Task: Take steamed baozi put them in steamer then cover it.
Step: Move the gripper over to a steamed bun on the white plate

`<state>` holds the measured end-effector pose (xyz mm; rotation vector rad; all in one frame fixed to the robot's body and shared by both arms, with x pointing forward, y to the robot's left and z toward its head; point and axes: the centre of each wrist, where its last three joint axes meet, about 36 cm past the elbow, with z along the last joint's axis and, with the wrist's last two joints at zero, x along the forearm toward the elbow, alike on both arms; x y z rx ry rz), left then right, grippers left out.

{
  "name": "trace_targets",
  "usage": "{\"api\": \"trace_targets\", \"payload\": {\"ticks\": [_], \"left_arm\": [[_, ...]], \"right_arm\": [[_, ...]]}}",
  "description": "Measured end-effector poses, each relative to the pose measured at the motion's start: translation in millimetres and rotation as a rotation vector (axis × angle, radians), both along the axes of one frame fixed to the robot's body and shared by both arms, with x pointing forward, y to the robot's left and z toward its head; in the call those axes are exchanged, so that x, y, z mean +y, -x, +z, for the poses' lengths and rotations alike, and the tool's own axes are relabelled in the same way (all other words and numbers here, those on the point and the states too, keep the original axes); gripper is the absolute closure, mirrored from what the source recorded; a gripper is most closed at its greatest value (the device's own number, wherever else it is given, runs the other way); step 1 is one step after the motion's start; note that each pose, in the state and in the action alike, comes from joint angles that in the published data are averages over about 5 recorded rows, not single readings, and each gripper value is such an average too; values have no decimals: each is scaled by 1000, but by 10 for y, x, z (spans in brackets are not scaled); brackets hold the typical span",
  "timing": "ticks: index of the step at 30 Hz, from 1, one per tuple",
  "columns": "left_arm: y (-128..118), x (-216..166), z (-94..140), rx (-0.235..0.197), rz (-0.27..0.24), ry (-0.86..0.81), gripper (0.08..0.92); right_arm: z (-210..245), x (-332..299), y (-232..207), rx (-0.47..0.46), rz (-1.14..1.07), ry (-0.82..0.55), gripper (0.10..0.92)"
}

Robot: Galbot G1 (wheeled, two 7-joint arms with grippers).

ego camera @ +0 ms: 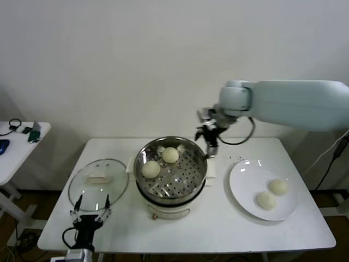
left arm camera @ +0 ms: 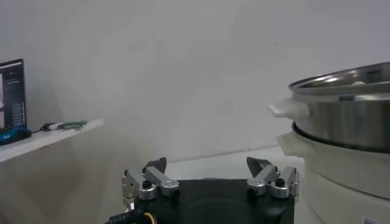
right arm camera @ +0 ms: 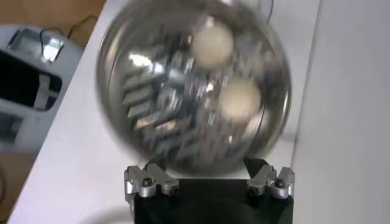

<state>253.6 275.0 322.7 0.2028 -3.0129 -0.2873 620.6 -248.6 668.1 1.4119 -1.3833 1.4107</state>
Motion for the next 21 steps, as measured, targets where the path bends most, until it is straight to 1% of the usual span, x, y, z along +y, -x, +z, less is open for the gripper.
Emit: {"api": "trace_targets", "payload": {"ticks": [5, 9, 15, 21], "left_arm": [[1, 0, -4, 2, 2, -1, 177], [6, -4, -2, 2, 3, -2, 177], [35, 10, -4, 6, 8, -8, 177], [57, 33, -8, 10, 15, -12, 177]], "right_arm": [[-331, -650, 218, 32, -67, 33, 200], [-663, -1013, 364, 58, -106, 56, 200], [-1112, -1340, 475, 89, -146, 83, 200], [-1436, -1536, 504, 101, -175, 109, 200]]}}
